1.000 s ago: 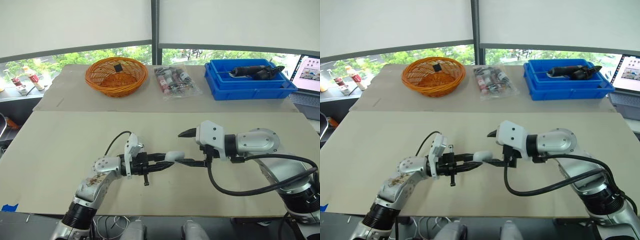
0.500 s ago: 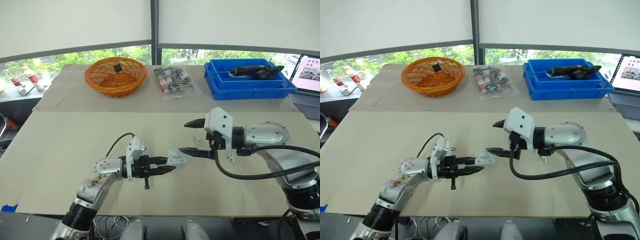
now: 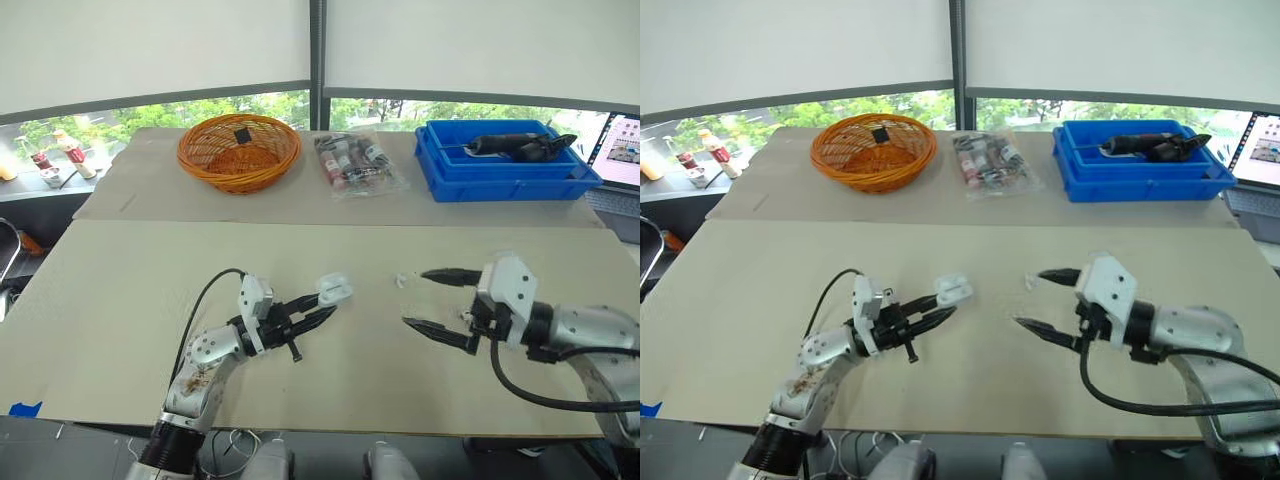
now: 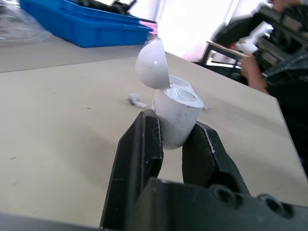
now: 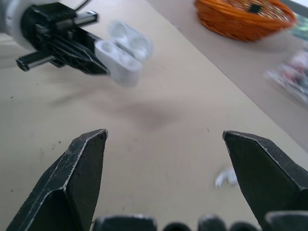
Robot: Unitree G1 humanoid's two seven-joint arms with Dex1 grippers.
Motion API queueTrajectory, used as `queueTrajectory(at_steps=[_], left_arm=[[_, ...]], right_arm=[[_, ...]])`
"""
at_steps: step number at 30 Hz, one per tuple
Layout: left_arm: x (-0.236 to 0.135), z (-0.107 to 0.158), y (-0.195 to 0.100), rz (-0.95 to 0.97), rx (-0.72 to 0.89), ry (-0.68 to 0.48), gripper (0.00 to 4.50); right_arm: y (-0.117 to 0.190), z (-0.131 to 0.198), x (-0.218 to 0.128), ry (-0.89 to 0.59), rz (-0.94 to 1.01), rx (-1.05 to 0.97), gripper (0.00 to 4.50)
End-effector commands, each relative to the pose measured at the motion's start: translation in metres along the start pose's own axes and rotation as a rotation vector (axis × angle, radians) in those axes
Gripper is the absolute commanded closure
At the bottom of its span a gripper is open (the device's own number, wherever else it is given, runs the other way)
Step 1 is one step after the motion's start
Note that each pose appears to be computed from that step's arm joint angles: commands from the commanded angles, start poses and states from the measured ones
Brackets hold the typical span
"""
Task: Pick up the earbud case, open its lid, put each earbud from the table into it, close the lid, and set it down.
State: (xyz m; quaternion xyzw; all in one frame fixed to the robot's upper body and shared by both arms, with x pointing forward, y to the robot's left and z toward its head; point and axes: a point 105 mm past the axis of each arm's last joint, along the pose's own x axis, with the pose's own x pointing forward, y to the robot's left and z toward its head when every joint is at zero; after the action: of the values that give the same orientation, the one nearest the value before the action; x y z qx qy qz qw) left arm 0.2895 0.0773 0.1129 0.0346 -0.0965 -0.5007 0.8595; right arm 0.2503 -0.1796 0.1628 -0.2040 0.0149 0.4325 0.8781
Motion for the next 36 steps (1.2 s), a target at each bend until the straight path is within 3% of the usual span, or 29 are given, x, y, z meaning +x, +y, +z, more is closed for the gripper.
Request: queueTrajectory(at_steps=[1,9,12,16,20,29,33,36], left_arm=[[-0.001,0.008,0.003,0.039,0.041,-0.044,3.94],[-0.005,0.009,0.012,0.076,0.055,-0.046,3.94],[-0.006,0.008,0.012,0.074,0.055,-0.042,3.94],[-0.007,0.008,0.013,0.075,0.056,-0.037,3.94],[-0.008,0.008,0.014,0.074,0.057,-0.034,3.94],[-0.010,0.008,0.014,0.075,0.060,-0.032,3.94],[-0.010,0.007,0.015,0.077,0.060,-0.027,3.94],[-0.010,0.007,0.014,0.076,0.057,-0.024,3.94]], right_arm=[[-0.018,-0.011,-0.036,-0.014,-0.214,-0.031,0.25],[-0.019,-0.079,-0.113,0.174,-0.458,0.064,0.25],[-0.014,-0.097,-0.130,0.237,-0.475,0.095,0.00],[-0.014,-0.121,-0.160,0.320,-0.538,0.152,0.00],[-0.015,-0.128,-0.166,0.344,-0.546,0.163,0.00],[-0.023,-0.083,-0.100,0.156,-0.449,0.106,0.00],[-0.019,-0.047,-0.034,0.043,-0.398,0.068,0.00],[-0.013,-0.042,0.002,0.027,-0.409,0.118,0.00]])
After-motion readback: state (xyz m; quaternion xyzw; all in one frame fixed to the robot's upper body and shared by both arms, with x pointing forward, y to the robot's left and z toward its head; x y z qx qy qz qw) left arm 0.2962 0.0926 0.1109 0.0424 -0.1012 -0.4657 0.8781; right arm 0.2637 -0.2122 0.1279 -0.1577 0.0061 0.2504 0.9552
